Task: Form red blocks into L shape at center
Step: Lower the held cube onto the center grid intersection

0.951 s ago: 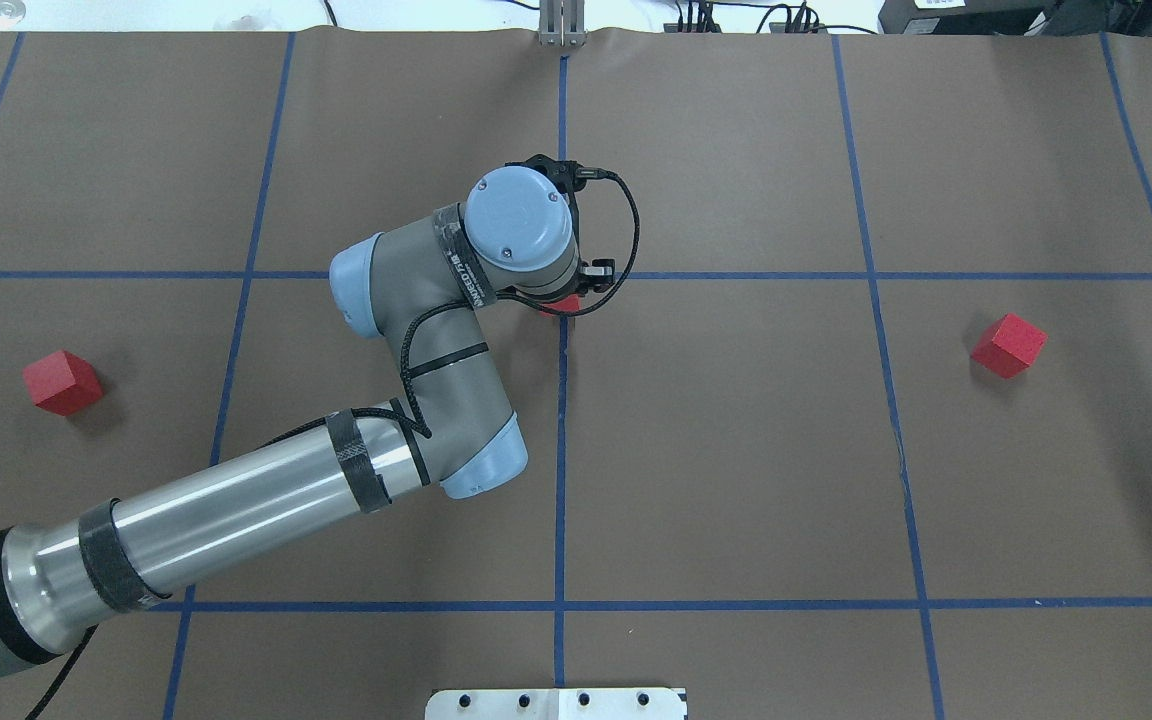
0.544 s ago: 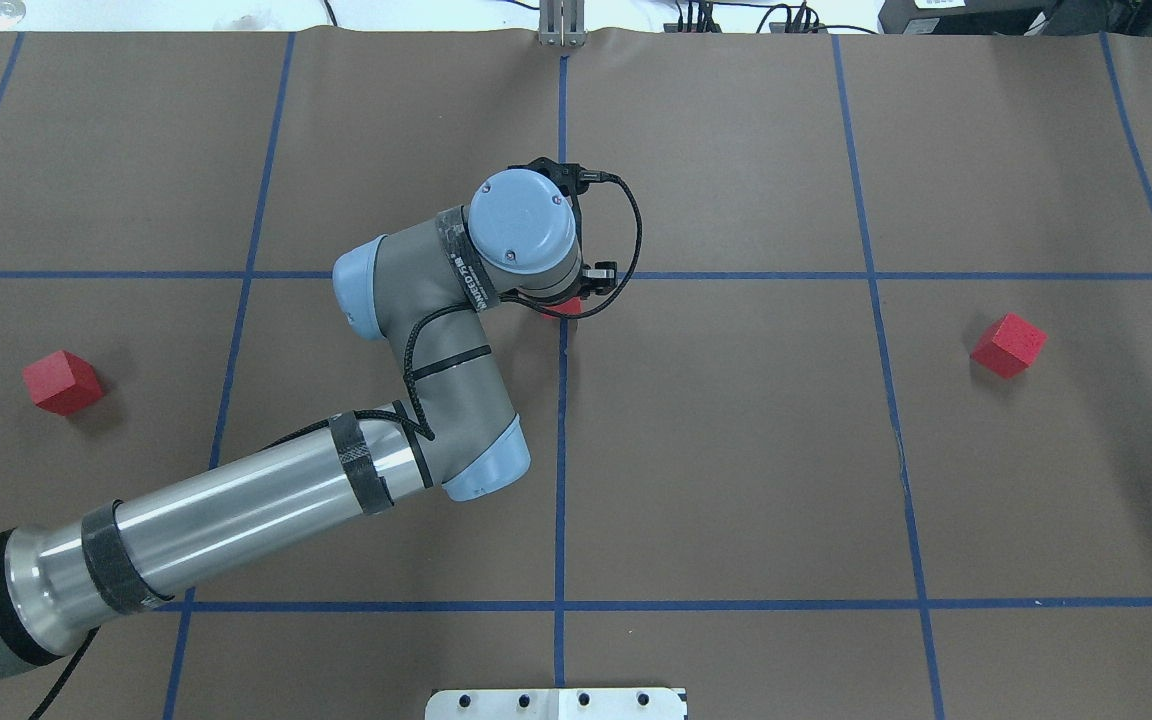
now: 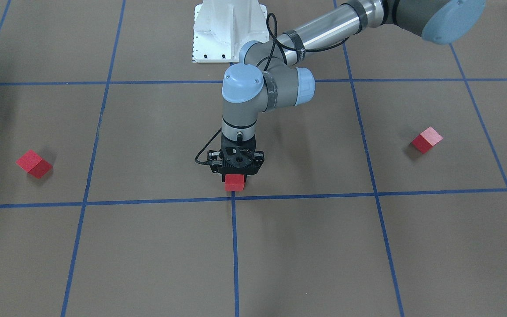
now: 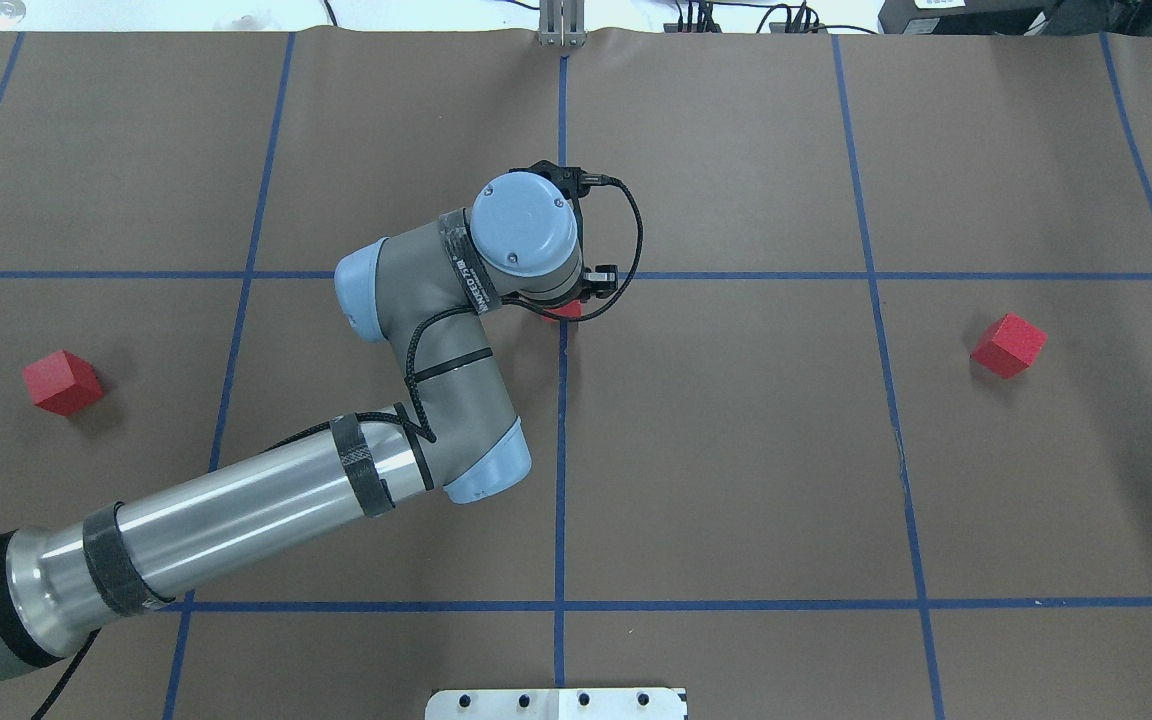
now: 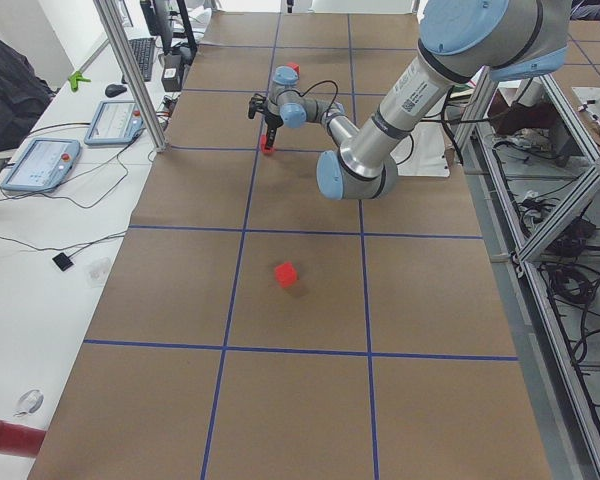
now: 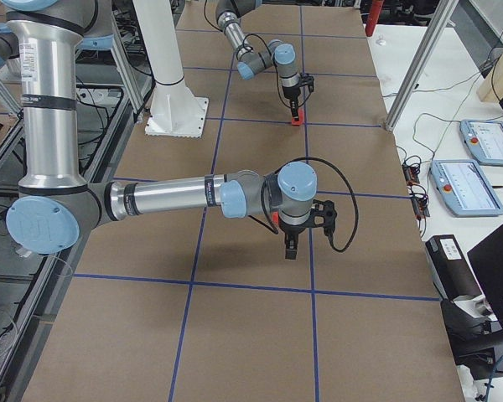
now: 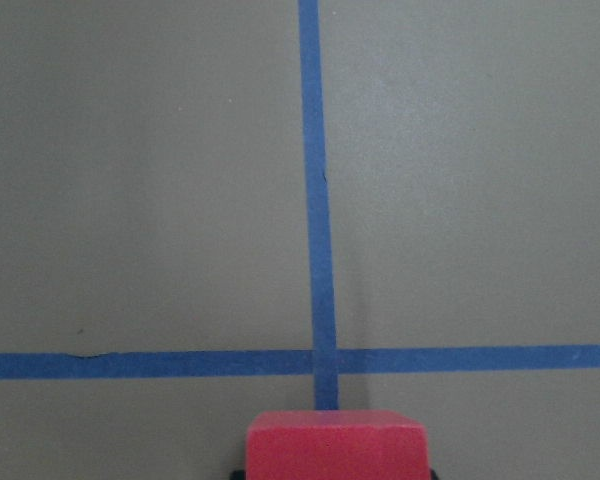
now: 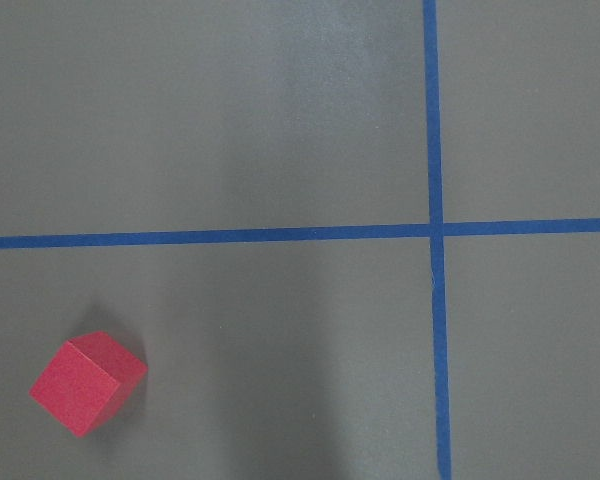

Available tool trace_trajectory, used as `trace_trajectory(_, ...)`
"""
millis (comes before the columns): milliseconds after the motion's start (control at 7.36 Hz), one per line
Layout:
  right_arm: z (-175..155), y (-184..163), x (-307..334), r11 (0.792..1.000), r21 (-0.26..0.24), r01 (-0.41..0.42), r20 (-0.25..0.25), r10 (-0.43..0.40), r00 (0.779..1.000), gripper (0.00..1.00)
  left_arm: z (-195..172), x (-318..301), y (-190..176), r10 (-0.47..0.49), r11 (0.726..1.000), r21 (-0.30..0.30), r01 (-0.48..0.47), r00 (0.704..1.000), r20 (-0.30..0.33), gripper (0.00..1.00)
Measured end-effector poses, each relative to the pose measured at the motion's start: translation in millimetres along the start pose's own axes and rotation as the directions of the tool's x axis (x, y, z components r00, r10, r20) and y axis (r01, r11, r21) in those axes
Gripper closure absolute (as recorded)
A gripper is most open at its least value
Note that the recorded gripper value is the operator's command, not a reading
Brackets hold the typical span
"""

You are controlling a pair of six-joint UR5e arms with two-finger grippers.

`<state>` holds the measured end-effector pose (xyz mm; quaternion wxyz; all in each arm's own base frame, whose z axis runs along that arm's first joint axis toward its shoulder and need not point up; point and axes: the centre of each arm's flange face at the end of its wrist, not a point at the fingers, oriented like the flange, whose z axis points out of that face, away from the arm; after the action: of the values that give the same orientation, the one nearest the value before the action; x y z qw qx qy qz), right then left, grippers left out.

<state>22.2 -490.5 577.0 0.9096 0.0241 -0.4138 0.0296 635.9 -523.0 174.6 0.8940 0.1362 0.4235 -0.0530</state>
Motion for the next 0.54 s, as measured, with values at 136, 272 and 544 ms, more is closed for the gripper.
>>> trace_trajectory(136,0.1,0.1,0.1,1.000,0.000,0.000,0.000,0.000,1.000,0.01,-0.2,0.3,0.1,0.001,1.000,-0.001,-0.001,1.000,-0.001,0.46)
trace_trajectory(272,0.3,0.4,0.4,1.000,-0.001,0.000,0.000,0.000,1.000,0.01,-0.2,0.7,0.5,0.002,1.000,-0.001,-0.002,1.000,-0.001,0.45)
trace_trajectory(544,0.4,0.6,0.5,1.000,-0.001,0.000,0.001,0.000,1.000,0.01,0.2,1.1,1.5,0.004,1.000,-0.003,-0.004,1.000,0.000,0.44)
